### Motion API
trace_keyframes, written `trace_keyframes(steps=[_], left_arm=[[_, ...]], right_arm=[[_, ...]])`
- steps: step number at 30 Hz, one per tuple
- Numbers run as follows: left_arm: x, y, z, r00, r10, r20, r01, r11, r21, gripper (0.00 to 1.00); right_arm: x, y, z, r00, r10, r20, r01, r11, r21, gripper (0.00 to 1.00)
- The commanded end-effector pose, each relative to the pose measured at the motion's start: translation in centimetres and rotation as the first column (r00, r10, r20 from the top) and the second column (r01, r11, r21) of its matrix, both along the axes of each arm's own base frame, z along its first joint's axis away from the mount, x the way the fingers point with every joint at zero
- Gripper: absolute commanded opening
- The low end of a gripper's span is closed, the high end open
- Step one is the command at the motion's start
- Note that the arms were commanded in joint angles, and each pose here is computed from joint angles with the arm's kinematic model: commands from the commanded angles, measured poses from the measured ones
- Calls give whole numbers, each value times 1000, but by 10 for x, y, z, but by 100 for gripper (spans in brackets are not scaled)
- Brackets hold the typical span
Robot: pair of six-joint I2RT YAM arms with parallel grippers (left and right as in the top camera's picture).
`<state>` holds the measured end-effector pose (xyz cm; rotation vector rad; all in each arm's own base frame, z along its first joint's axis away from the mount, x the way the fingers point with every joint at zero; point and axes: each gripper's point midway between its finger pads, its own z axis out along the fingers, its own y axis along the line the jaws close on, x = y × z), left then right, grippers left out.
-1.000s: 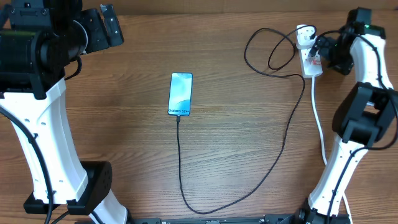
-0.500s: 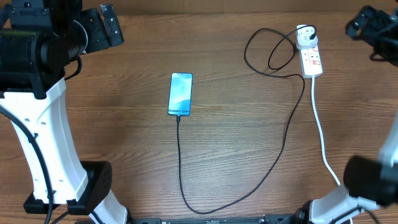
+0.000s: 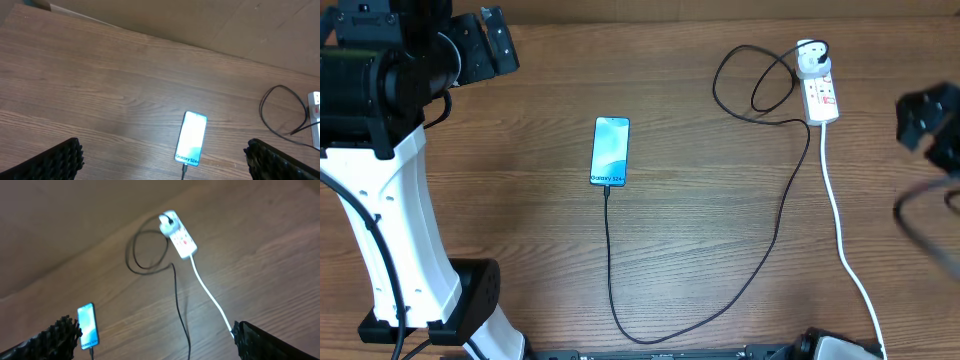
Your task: Plug charger to phone and switch on socket
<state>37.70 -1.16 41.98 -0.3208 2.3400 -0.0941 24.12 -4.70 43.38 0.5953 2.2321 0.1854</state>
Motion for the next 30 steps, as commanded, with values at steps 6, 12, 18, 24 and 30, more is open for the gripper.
trace_keyframes(steps=[6,12,18,24,30], left_arm=[[2,1,-2,1000,-6,-6,6,1000,22,100],[2,1,-2,1000,-6,-7,6,1000,22,100],[2,1,-2,1000,-6,-7,6,1000,22,100],[2,1,-2,1000,-6,-7,6,1000,22,100],[2,1,-2,1000,-6,-7,6,1000,22,100]], right_arm=[[-54,27,37,979,108,172,-91,990,-105,100],[-98,55,56,934,208,290,-161,971,-177,100],[-94,69,56,868,383,316,-288,907,-308,100],[-48,69,31,803,439,403,-278,874,-399,100],[-4,66,-23,760,429,488,-209,873,-442,100]])
